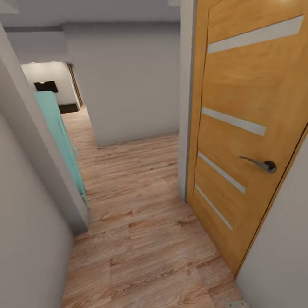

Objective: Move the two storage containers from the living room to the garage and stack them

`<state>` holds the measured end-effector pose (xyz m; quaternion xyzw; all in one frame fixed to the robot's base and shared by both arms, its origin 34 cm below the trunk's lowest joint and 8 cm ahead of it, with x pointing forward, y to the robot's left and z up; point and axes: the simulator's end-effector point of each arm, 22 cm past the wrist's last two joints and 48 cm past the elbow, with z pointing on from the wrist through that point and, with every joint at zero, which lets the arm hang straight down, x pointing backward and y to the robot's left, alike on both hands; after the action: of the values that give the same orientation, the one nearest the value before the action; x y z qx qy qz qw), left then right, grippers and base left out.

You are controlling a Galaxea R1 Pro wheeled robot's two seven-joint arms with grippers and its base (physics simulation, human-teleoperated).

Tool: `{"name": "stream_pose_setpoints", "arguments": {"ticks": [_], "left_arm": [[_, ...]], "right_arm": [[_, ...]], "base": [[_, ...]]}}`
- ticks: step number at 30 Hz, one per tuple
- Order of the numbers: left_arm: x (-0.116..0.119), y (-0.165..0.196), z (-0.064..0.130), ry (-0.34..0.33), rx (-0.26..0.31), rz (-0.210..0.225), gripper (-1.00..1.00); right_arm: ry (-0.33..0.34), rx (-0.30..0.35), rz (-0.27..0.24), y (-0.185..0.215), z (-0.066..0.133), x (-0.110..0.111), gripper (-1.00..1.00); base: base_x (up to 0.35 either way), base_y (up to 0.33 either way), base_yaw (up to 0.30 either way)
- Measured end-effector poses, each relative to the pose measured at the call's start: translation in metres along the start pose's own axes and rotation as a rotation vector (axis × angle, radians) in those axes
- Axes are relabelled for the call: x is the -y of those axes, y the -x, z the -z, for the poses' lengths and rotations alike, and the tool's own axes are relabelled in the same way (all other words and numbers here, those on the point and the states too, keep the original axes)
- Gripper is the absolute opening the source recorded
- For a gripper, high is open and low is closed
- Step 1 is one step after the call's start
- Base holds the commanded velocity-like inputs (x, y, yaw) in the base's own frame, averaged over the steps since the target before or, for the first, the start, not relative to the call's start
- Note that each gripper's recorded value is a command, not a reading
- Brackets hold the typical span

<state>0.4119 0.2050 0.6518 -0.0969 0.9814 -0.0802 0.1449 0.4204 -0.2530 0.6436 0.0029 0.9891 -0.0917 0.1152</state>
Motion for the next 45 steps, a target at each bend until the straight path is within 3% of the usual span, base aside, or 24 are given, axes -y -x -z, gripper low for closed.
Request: {"name": "stream_pose_setpoints", "arguments": {"ticks": [10,29,45], "left_arm": [[-0.0002,0.0000,0.0001,0.000,0.000,0.003,1.00],[-0.0001,-0.0007,0.0001,0.000,-0.001,0.003,1.00],[-0.0001,-0.0007,0.0001,0.000,-0.001,0.003,1.00]], "right_arm": [[0.002,0.002,0.001,0.0002,0.0003,-0.0011,1.00],[0.004,0.003,0.003,0.0004,0.0007,-0.0025,1.00],[0.003,0.001,0.001,-0.0002,0.0005,-0.0020,1.00]], "base": [[0.150,0.000,0.006],[0.323,0.000,0.003],[0.333,0.000,0.171]]}}
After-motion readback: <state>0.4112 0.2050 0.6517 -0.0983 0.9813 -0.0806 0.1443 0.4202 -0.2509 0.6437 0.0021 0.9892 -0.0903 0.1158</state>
